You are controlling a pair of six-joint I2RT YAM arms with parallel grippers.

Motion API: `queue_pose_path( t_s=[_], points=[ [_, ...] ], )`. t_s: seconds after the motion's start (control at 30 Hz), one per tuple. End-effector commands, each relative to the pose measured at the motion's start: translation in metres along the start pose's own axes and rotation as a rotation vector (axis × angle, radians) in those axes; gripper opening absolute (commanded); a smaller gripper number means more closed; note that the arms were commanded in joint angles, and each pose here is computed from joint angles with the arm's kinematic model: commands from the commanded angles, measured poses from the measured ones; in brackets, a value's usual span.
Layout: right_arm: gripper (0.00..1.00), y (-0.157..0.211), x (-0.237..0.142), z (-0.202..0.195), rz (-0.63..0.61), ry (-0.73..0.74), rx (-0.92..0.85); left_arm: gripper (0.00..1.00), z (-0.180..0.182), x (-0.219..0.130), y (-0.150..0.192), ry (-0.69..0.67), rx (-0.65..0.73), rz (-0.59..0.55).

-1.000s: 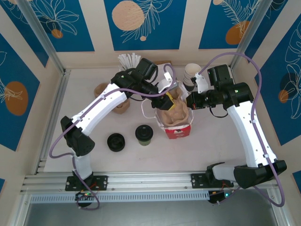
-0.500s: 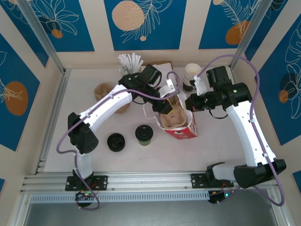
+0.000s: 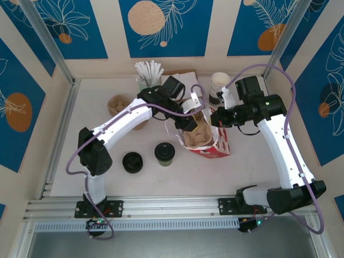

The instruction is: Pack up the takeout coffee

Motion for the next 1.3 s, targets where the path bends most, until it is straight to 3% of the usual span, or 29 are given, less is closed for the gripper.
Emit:
queue_pose_path(
  t_s=[0.0, 0.37, 0.67, 0.93, 1.07, 1.13, 1.27],
  points=[
    [0.0, 0.003, 0.0, 0.006, 0.048, -0.095, 0.094, 0.33, -0.019, -0.021, -0.018, 0.017, 0.028, -0.078],
    [0.0, 0.009, 0.005, 0.002, 0.174, -0.163, 0.211, 0.33, -0.049, -0.038, -0.023, 0.023, 0.019, -0.06],
    [0.0, 0.002, 0.024, -0.013, 0.203, -0.086, 0.234, 0.33, -0.036, -0.018, -0.01, 0.009, 0.034, 0.003],
    [0.02, -0.009, 0.032, -0.032, 0.17, 0.074, 0.239, 0.33, -0.023, 0.002, -0.007, 0.017, 0.058, 0.001],
    [0.12, -0.016, 0.031, -0.034, 0.14, 0.119, 0.236, 0.33, -0.018, 0.007, -0.006, 0.009, 0.064, -0.003],
    [0.24, -0.019, 0.028, -0.034, 0.118, 0.141, 0.236, 0.33, -0.016, 0.011, -0.005, 0.007, 0.066, -0.001],
    [0.33, -0.02, 0.01, -0.029, 0.069, 0.181, 0.232, 0.33, -0.012, 0.015, -0.005, -0.003, 0.063, 0.008]
  ],
)
Point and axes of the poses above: each hand's point on the last joint's axis, 136 mm out from that joint toward the fingers, its own x axis out along the fingers, its own z axis along the line the jaws close on, y = z × x, the point moved 8 cm from there along -x, back along the fingers, and after that the axes turned 13 degrees about x, right-handed, at the moved point
